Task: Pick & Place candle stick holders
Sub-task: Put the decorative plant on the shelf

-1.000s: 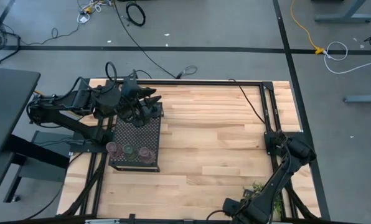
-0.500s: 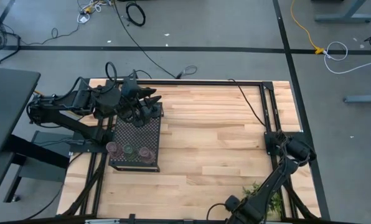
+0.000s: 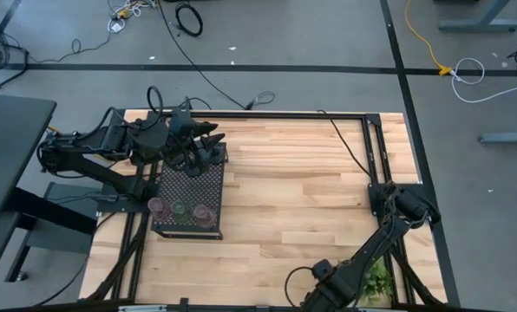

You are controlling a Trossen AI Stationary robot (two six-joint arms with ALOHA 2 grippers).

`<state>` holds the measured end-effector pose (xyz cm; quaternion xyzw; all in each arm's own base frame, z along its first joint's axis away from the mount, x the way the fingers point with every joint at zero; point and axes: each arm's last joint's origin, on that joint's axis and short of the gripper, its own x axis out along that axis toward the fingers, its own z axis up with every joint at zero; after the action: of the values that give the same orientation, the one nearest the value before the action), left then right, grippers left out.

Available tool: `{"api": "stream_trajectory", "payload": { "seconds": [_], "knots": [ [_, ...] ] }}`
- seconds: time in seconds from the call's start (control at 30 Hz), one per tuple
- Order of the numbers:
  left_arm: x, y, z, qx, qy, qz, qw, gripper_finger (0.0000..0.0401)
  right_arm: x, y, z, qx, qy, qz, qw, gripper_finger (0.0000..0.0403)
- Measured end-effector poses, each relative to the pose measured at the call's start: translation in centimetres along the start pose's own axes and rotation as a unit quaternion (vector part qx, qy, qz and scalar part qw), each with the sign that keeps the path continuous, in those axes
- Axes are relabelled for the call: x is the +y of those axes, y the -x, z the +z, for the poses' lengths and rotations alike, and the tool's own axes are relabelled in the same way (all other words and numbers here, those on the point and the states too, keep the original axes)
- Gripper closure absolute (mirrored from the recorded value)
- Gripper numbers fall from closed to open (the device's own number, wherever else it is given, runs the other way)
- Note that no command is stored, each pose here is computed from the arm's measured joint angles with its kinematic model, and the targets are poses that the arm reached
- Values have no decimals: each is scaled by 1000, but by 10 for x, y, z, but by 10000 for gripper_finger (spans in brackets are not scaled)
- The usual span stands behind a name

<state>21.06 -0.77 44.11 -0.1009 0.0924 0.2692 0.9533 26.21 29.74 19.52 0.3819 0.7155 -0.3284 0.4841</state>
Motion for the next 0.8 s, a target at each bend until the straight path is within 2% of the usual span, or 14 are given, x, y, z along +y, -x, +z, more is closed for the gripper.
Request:
{"api": "stream_trajectory", "payload": {
  "seconds": [0.37,0.8],
  "knots": [
    [0,0,0,0,-2,0,1000,239,-8,1,2,17,-72,-48,996,229],
    [0,0,0,0,-10,0,1000,239,-11,1,2,12,-106,-65,992,229]
  ]
}}
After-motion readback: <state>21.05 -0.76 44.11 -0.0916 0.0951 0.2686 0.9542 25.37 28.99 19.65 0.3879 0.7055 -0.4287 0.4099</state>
